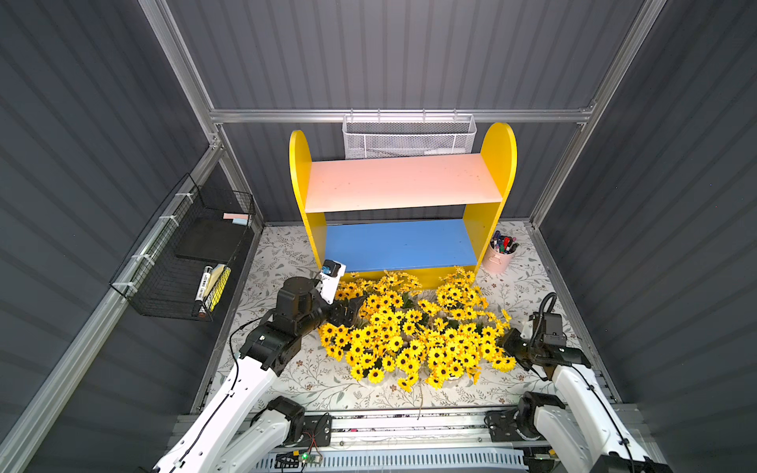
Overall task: Take the sunflower pots off the shelves
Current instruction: Move the sunflower pot to the center of the board.
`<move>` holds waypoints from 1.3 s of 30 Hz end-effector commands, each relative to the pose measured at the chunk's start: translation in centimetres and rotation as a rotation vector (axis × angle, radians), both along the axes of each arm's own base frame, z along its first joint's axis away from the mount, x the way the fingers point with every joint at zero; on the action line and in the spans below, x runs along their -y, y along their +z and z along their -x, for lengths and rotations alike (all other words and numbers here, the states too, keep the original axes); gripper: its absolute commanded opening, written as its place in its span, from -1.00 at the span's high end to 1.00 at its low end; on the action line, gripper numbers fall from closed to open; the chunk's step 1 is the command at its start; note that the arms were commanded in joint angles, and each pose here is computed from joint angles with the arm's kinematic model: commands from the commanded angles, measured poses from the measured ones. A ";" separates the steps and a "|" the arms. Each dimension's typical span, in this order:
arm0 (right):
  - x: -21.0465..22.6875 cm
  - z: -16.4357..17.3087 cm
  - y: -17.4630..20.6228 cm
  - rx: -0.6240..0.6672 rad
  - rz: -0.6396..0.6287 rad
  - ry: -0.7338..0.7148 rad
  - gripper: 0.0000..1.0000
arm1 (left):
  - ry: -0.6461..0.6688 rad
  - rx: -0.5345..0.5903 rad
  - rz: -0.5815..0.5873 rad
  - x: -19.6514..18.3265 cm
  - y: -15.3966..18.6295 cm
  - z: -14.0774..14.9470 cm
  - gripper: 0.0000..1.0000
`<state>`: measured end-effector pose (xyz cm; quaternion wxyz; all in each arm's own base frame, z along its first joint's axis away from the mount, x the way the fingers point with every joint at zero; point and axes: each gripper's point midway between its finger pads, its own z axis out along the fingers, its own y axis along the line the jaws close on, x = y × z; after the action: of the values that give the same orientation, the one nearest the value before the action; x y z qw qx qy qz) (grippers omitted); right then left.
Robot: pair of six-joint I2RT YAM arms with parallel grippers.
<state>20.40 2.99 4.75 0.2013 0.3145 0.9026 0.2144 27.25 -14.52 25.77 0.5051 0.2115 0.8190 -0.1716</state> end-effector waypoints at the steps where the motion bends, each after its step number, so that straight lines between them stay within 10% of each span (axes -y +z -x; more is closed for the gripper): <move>1: -1.2 0.2 -0.3 -0.001 -0.043 0.005 1.00 | 0.008 0.021 0.007 0.1 1.0 -0.2 -0.99; 23: -0.9 -0.5 2.6 0.015 0.152 0.061 1.00 | 0.126 0.018 -0.082 -2.4 0.7 -0.6 -0.99; 28: 2.1 -3.0 7.0 0.191 0.219 -0.042 -0.95 | 0.426 -0.075 -0.253 -7.9 0.6 -1.4 -0.99; 39: 4.7 -10.3 17.6 0.426 0.176 -0.093 -0.98 | 0.421 -0.161 -0.457 -9.5 -0.1 -1.0 -0.99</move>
<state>29.05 -2.34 19.43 0.3923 0.2980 0.8566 0.1533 28.85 -5.68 26.01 0.4371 0.1068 0.8895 0.0797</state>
